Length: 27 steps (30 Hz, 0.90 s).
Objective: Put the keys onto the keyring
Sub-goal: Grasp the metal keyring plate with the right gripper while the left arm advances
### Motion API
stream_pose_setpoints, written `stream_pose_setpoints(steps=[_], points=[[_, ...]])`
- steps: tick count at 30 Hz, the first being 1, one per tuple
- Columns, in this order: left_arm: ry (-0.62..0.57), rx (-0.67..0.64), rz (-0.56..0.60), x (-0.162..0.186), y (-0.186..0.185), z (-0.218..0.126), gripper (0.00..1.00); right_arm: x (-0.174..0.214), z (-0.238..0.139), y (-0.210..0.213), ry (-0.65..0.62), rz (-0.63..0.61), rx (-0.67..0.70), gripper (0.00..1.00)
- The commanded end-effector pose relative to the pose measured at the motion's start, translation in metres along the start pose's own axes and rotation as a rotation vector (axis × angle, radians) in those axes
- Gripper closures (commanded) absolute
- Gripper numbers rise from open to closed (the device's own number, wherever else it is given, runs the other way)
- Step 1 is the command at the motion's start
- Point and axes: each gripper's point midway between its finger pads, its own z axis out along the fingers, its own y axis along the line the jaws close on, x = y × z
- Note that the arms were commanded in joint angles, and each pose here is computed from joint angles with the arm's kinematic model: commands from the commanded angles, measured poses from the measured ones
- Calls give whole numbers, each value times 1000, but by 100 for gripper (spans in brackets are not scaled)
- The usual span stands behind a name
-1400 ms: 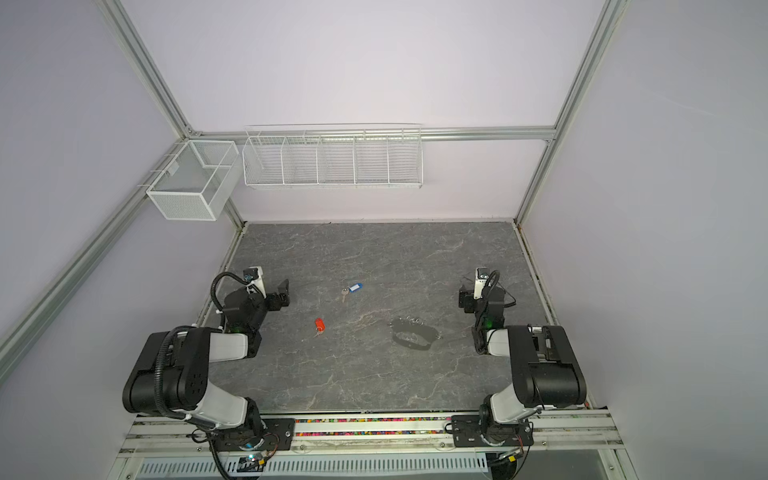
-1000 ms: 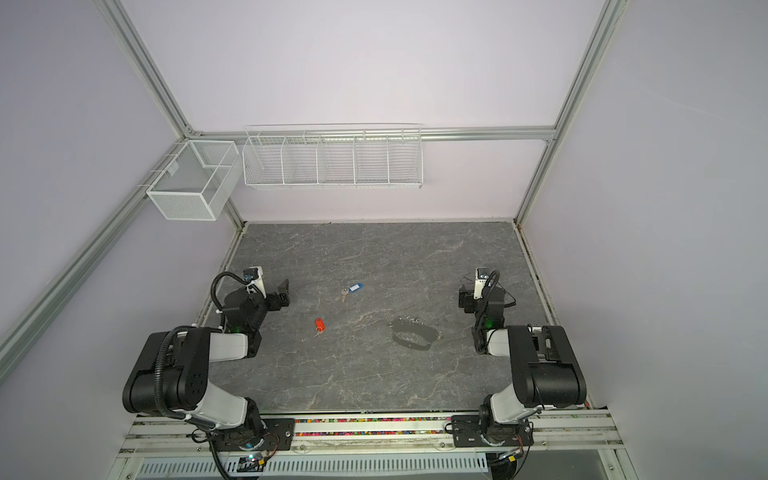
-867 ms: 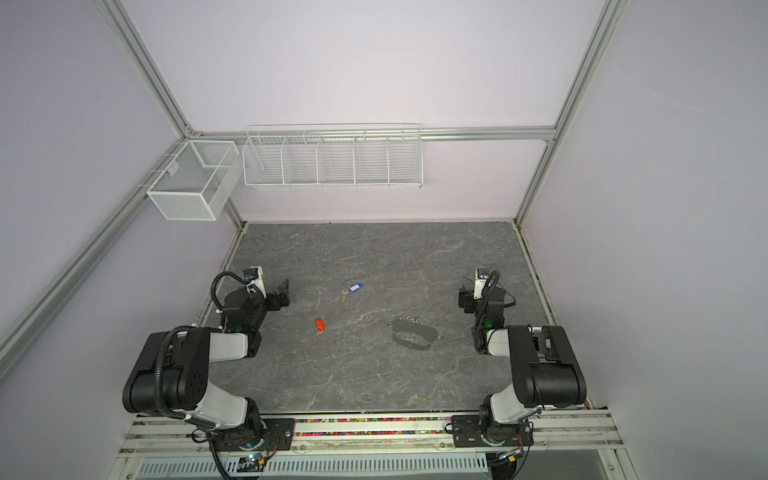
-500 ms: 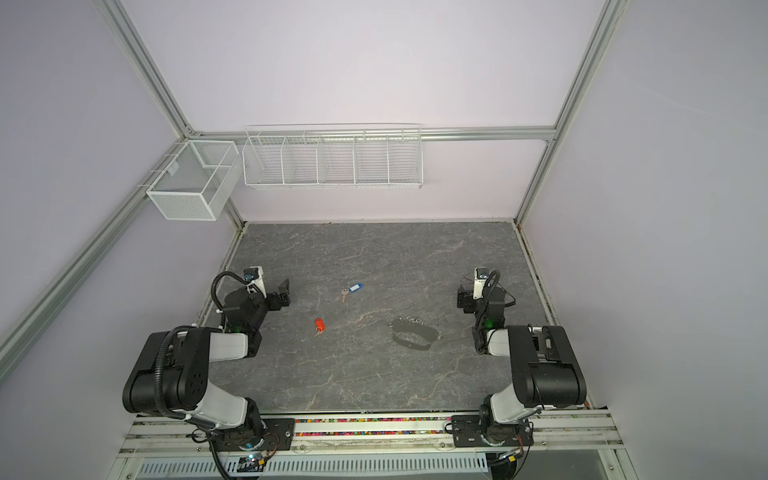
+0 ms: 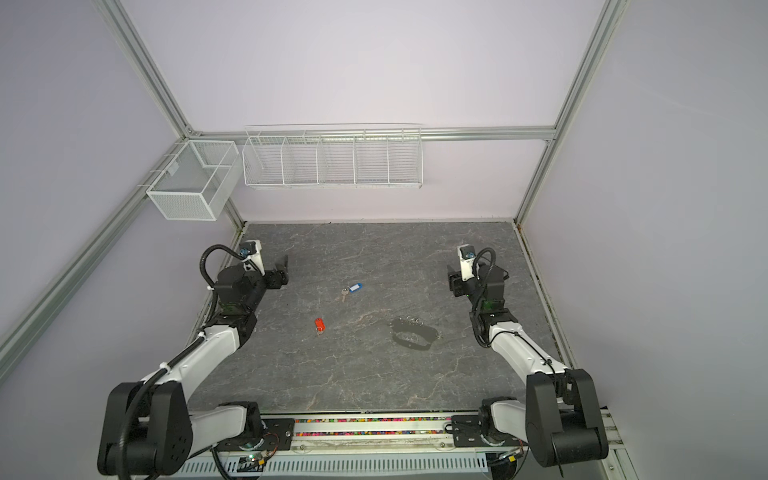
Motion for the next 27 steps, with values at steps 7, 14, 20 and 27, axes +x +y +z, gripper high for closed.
stream_pose_setpoints(steps=[7, 14, 20, 27], points=[[319, 160, -97, 57, -78, -33, 22, 62, -31, 158, 278, -597, -590, 37], [359, 160, -216, 65, -82, -29, 23, 107, -49, 205, 300, -836, -788, 44], [403, 198, -254, 72, -93, -15, 26, 135, -27, 205, 431, -952, -721, 62], [411, 203, -215, 73, -93, -11, 27, 139, -4, 210, 436, -959, -674, 68]])
